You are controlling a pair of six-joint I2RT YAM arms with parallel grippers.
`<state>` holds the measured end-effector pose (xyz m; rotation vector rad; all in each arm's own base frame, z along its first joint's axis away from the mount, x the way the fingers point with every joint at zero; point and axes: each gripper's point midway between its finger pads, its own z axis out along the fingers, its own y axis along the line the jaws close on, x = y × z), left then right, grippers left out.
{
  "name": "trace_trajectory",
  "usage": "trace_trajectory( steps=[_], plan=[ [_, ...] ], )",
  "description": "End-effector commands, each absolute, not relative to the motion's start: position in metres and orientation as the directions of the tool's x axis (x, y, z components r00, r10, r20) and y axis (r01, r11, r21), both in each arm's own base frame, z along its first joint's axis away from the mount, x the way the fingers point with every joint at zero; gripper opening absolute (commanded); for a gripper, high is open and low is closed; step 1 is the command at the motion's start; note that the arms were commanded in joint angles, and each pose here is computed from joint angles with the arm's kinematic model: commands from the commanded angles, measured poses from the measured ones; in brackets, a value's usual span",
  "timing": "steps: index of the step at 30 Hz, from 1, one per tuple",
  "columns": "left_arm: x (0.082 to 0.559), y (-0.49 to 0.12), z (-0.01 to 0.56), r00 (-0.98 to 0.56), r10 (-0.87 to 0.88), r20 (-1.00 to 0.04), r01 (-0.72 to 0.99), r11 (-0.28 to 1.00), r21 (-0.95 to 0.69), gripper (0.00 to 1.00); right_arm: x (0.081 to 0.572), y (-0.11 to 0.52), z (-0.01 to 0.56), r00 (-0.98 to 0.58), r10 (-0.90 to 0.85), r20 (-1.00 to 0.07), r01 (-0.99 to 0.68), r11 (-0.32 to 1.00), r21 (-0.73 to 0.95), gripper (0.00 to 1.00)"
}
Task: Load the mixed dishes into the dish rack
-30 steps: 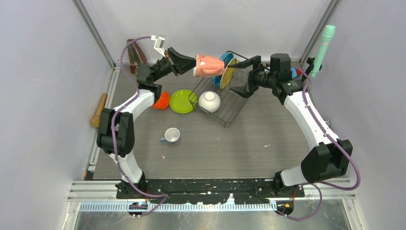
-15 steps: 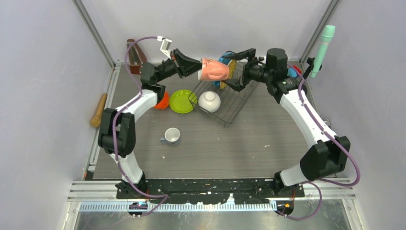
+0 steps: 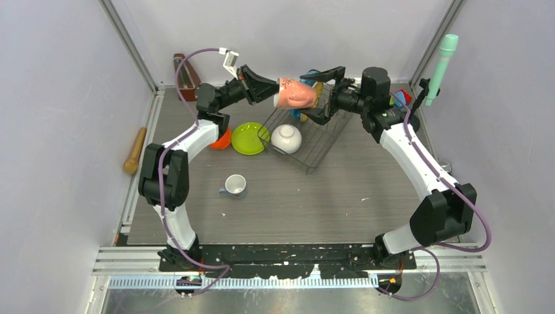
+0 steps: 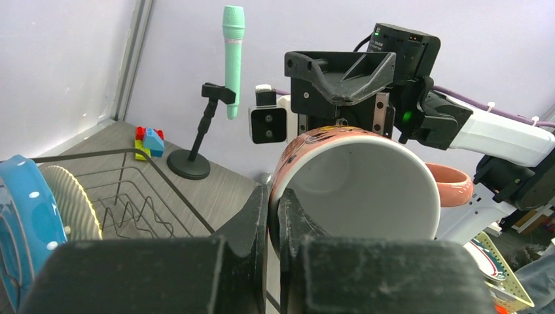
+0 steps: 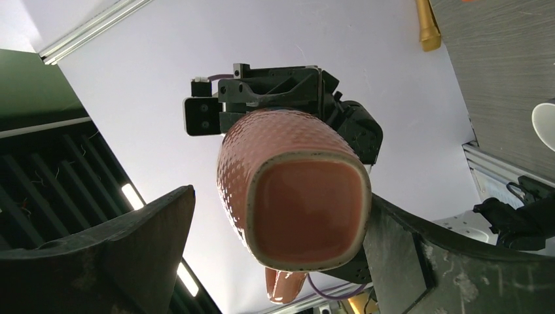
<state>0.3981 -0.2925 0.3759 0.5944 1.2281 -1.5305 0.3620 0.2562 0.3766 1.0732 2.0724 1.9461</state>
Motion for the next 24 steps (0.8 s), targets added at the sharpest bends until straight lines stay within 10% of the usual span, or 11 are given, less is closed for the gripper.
trace_trajectory(
  steps=[1,12,20,24],
  plan=[
    [0.389,-0.29,0.425,-0.217,-0.497,-0.84,0.96,0.048,-0.276,0.0,0.356,0.263,0.393,-0.783,0.499,0.372,0.378,-0.092,0.921,0.99],
    [0.385,-0.292,0.432,-0.221,-0.519,-0.825,0.965,0.006,-0.263,0.0,0.363,0.267,0.387,-0.783,0.488,0.385,0.381,-0.112,0.918,0.98],
    [0.393,-0.294,0.421,-0.229,-0.497,-0.837,0.957,0.043,-0.287,0.01,0.362,0.264,0.393,-0.786,0.492,0.375,0.357,-0.135,0.924,0.34],
    [0.397,-0.294,0.415,-0.215,-0.478,-0.851,0.953,0.088,-0.29,0.28,0.364,0.26,0.394,-0.779,0.508,0.367,0.346,-0.139,0.928,0.09]
  ],
)
